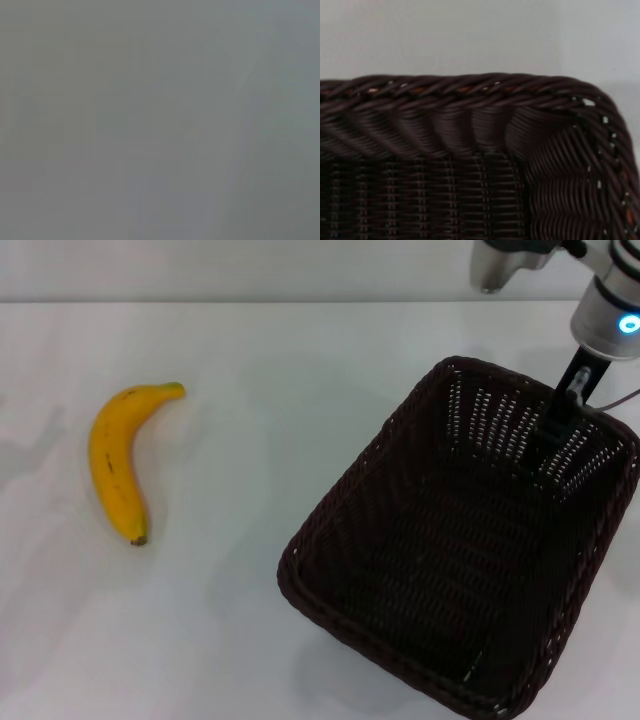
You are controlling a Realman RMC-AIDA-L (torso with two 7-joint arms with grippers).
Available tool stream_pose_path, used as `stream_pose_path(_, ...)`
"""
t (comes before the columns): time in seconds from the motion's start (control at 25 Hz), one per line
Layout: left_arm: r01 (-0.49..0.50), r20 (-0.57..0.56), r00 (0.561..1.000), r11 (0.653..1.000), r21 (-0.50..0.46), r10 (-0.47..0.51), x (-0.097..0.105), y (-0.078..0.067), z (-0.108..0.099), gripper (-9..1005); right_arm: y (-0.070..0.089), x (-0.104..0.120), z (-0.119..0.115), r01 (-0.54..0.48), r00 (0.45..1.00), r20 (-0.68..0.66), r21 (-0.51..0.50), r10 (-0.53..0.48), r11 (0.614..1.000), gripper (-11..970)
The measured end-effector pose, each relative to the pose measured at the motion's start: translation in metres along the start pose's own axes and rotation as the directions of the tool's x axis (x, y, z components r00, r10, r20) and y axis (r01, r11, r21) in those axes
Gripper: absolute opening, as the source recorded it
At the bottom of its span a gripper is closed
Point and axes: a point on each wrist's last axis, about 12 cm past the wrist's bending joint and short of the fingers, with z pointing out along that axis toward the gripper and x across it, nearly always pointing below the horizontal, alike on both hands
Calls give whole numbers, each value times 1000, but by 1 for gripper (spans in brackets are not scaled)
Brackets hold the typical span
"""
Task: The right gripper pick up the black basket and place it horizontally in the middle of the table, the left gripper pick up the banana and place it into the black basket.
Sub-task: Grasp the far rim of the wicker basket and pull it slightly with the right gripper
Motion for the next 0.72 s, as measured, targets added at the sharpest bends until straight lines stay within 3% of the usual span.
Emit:
stream_pose_path(0.4, -3, -7, 1000, 1000, -2, 3, 1, -1, -2, 873, -4, -7, -14, -8, 999, 35, 45, 7, 999, 810)
stream_pose_path(0.72, -4, -5, 1000, 1000, 2, 4, 1, -1, -1, 873, 4, -8, -6, 33, 999, 8, 33, -33, 999, 484)
